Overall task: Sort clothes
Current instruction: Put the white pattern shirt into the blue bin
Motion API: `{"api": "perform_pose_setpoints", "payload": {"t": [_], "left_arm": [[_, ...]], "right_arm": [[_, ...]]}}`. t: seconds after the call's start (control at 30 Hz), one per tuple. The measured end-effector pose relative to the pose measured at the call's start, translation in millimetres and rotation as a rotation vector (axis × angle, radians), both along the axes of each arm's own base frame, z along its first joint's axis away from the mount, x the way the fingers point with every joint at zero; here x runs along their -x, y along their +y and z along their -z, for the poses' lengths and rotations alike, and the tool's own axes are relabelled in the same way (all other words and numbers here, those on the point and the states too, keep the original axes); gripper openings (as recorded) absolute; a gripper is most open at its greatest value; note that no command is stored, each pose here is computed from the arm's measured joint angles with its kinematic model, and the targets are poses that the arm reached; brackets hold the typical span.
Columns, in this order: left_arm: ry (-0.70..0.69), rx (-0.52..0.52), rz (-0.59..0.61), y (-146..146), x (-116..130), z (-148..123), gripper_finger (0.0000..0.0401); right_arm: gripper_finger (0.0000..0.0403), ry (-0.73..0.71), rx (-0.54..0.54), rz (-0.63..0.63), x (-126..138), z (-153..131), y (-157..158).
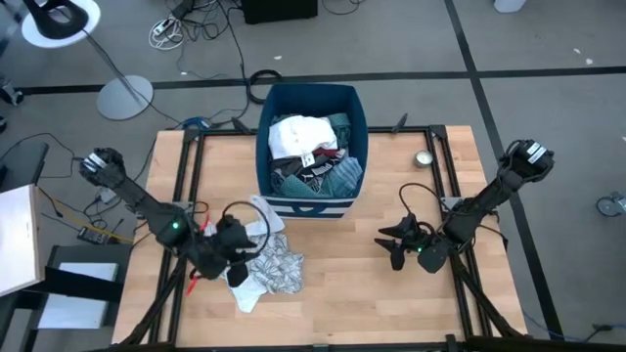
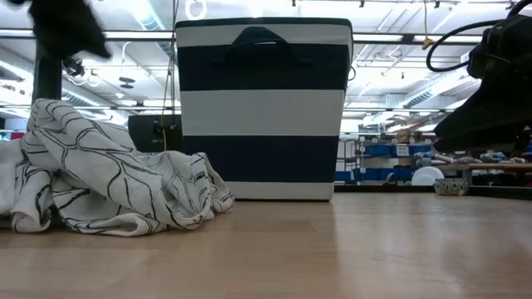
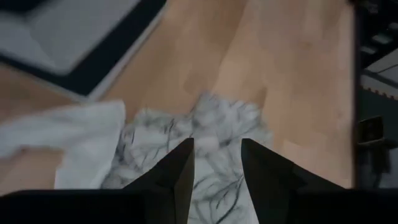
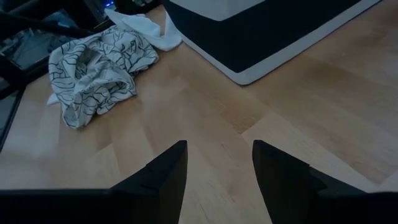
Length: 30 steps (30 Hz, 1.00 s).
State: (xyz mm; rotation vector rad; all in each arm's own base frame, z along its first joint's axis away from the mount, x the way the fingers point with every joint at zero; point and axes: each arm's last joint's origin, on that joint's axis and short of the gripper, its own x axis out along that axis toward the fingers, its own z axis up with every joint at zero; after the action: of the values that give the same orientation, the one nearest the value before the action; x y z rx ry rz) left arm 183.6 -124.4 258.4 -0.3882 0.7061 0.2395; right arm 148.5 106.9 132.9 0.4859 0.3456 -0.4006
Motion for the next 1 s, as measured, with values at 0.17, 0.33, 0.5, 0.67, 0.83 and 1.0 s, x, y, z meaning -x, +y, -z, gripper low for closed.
{"api": "perform_pose_setpoints", "payload": {"t": [0.17, 0.33, 0.5, 0.67, 0.83, 1.0], "left_arm": [[0.059, 0.014, 0.012, -9, -3, 35, 0.0138], [0.13, -0.027, 0.054, -17, -12, 59, 0.0138], [0.216, -0.117, 0.077, -22, -18, 82, 0.0138], [0.287, -0.198, 0.091, -22, -25, 102, 0.0132], [0.298, -0.189, 0.048, -18, -31, 105, 0.0034], [0.262, -0.217, 0.097, -18, -41, 70, 0.0005]], "right_arm": [[0.0183, -0.007, -0.013, -0.004, -1, -1, 1], [0.0183, -0.014, -0.019, -0.005, -1, -1, 1], [0.0183, -0.014, -0.019, -0.004, -1, -2, 1], [0.0183, -0.014, -0.018, -0.004, -1, -2, 1], [0.0183, -0.014, -0.018, -0.004, -1, -2, 1], [0.0183, -0.013, -0.017, -0.004, -1, -1, 1]]}}
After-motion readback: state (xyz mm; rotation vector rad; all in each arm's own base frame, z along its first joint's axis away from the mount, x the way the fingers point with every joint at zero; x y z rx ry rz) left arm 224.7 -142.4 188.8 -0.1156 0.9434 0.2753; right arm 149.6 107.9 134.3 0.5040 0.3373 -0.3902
